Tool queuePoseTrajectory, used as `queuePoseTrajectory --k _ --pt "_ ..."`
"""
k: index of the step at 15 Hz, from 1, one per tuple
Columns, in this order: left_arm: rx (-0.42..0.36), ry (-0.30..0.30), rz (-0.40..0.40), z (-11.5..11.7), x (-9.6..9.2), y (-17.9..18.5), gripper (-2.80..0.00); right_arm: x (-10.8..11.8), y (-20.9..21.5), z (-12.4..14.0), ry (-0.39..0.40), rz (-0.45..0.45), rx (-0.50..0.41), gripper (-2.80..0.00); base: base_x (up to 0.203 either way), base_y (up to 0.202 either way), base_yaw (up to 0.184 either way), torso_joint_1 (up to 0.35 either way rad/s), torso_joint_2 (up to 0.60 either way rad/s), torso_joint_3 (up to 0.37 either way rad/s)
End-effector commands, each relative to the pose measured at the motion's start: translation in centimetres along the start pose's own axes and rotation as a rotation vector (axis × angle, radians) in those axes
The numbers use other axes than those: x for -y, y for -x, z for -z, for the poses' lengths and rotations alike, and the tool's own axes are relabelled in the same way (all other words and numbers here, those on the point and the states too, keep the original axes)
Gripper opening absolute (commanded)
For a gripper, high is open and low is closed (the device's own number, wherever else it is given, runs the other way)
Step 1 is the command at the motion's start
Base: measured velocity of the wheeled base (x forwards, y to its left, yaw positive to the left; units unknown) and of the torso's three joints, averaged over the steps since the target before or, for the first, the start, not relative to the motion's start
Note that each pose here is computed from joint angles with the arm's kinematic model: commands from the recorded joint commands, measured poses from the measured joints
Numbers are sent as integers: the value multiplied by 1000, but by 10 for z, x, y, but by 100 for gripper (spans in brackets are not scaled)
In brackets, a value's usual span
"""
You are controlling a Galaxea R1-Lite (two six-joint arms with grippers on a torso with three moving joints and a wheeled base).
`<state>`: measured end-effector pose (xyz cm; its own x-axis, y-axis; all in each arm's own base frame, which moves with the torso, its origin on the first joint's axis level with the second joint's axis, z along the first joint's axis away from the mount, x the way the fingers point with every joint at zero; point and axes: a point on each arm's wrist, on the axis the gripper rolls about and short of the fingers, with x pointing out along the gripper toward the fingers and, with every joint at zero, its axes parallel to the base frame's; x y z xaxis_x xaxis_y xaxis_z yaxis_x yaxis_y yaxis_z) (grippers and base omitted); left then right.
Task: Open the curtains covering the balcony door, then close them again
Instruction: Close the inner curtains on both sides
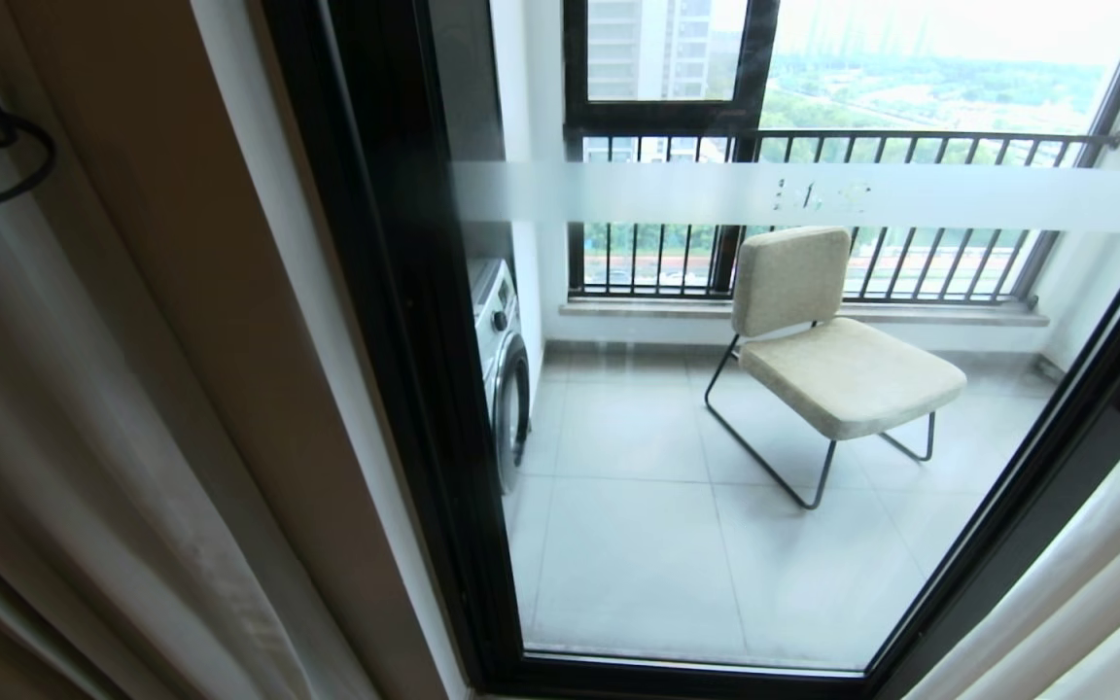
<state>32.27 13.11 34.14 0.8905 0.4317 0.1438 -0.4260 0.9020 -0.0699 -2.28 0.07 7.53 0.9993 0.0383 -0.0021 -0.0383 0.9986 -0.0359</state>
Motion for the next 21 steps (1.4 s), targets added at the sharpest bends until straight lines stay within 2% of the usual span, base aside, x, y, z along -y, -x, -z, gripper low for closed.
queuePoseTrajectory --k 1,8,13,16,19,21 --pt "8 2 5 -3 2 3 -280 0 0 0 2 -2 1 -280 0 0 0 0 0 0" --pt "54 7 15 -22 5 22 -280 0 0 0 1 -2 1 -280 0 0 0 0 0 0" --pt "122 15 31 -49 8 48 -280 0 0 0 1 -2 1 -280 0 0 0 0 0 0" --pt "128 17 41 -55 8 69 -280 0 0 0 1 -2 1 -280 0 0 0 0 0 0" --pt "130 25 76 -58 14 92 -280 0 0 0 1 -1 1 -280 0 0 0 0 0 0" --pt "127 36 127 -58 26 102 -280 0 0 0 1 -2 1 -280 0 0 0 0 0 0"
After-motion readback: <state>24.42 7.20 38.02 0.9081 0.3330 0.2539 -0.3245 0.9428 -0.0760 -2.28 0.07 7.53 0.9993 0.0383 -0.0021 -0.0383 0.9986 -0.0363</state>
